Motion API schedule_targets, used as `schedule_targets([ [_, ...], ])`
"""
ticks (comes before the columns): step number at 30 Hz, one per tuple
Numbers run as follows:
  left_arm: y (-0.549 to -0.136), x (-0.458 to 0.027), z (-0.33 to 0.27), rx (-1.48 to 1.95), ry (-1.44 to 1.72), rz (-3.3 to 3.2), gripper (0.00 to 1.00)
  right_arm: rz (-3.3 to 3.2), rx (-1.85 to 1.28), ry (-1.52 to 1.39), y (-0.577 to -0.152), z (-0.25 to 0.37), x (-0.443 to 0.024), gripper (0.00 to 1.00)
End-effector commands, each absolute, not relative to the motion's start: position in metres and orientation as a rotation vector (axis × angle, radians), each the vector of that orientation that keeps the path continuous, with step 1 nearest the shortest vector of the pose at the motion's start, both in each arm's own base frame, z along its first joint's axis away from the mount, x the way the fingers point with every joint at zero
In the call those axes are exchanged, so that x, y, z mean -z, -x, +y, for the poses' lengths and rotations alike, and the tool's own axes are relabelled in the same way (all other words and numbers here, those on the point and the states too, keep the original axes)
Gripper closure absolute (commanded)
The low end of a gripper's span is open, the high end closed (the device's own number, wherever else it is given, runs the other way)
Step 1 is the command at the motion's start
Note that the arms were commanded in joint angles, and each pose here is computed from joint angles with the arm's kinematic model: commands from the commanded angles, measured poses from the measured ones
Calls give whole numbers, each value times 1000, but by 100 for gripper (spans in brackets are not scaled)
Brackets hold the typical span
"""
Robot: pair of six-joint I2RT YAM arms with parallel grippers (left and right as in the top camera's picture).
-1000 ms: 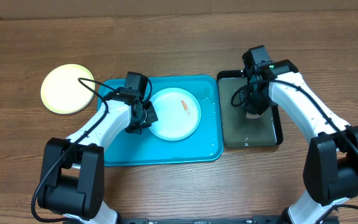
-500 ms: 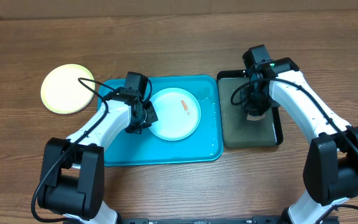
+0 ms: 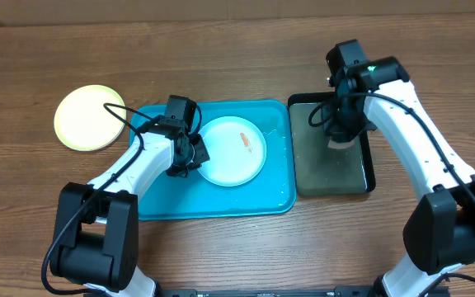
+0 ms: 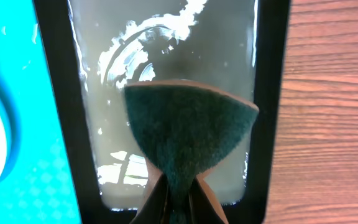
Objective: Clean dirty plates on tray and stack at the side
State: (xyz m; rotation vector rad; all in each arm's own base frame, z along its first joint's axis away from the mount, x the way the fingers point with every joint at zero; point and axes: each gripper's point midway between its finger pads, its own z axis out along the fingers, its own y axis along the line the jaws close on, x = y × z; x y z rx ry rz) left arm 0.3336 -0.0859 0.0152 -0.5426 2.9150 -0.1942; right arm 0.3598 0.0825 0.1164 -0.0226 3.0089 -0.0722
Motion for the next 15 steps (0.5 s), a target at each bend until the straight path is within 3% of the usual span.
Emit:
schedule_targets([
  [1,-331,-9,-76,134,563,2924,96,3053,52,10,-342,82,-86,96],
  [4,-331,-9,-76,135,563,2924,96,3077,34,12,-333,83,-68,96],
  [7,-331,-9,-76,137,562,2921,96,3055,25,11,-341,84,-81,96],
  [15,-331,-9,-76,136,562,2921,96,2923,-220,60,-368,120,-190,96],
])
